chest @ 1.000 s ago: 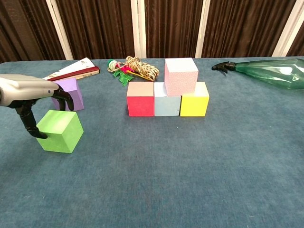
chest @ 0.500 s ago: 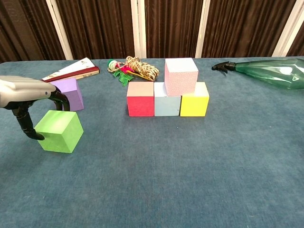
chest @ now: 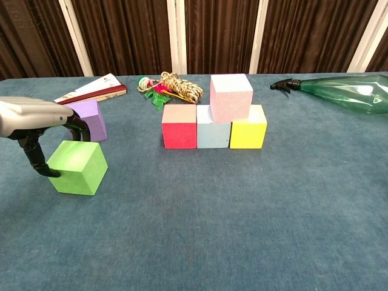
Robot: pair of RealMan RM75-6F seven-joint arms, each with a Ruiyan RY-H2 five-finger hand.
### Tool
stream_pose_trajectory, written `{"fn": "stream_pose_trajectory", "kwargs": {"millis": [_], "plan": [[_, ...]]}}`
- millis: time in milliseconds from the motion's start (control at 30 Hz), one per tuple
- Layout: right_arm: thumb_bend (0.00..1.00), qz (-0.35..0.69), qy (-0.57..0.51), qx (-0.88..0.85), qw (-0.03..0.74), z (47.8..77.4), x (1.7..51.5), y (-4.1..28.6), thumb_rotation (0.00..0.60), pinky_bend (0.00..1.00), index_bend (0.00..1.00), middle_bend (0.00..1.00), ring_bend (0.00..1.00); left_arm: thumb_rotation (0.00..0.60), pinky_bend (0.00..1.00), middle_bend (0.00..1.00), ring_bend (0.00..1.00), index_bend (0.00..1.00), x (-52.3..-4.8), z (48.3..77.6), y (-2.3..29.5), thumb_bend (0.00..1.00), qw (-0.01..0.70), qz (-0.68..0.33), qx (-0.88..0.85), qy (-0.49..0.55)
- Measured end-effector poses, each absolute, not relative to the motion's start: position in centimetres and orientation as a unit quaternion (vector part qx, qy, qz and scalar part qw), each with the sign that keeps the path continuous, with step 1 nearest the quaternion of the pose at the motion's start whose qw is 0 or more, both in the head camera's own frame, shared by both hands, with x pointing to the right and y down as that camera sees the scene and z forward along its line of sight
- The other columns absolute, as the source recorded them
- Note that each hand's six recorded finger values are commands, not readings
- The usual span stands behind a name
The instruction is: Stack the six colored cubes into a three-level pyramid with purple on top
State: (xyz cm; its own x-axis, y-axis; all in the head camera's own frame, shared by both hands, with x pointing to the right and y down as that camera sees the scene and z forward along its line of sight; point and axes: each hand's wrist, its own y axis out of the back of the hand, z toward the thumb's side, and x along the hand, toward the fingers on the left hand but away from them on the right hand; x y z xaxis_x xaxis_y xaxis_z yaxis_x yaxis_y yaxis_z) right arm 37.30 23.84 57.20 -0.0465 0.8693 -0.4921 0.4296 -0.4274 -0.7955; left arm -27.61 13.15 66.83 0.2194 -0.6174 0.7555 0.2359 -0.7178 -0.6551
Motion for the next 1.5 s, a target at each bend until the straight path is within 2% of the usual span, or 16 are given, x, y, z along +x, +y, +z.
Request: {"fn": "stream_pose_trajectory", "kwargs": {"millis": [433, 767, 867, 1267, 1500], "plan": [[0.25, 0.535, -0.500, -0.649, 0.205, 57.2, 38.0, 23.6, 0.600, 0.00, 0.11, 0.05, 0.05, 0.600, 0.00, 0.33, 0.00, 0.30, -27.6, 65.2, 10.8, 0.33, 0.318, -0.609, -0.710, 0.157], [0.25, 0.544, -0.508, -0.634, 0.211, 57.1, 38.8, 23.2, 0.600, 0.00, 0.11, 0.05, 0.05, 0.600, 0.00, 0.33, 0.00, 0.30, -25.6, 60.1, 3.2, 0.33, 0.325, -0.601, -0.705, 0.191], [0.25, 0.546, -0.507, -0.632, 0.212, 57.1, 38.9, 23.3, 0.600, 0.00, 0.11, 0.05, 0.05, 0.600, 0.00, 0.33, 0.00, 0.30, -24.7, 59.3, 1.9, 0.33, 0.323, -0.590, -0.712, 0.203], [0.25, 0.555, -0.514, -0.617, 0.216, 57.1, 39.4, 23.2, 0.600, 0.00, 0.11, 0.05, 0.05, 0.600, 0.00, 0.33, 0.00, 0.31, -21.1, 58.9, -3.0, 0.33, 0.324, -0.570, -0.720, 0.229], [0.25, 0.561, -0.515, -0.610, 0.216, 57.3, 39.6, 23.1, 0.600, 0.00, 0.11, 0.05, 0.05, 0.600, 0.00, 0.33, 0.00, 0.31, -19.0, 59.5, -4.4, 0.33, 0.326, -0.571, -0.720, 0.223]]}}
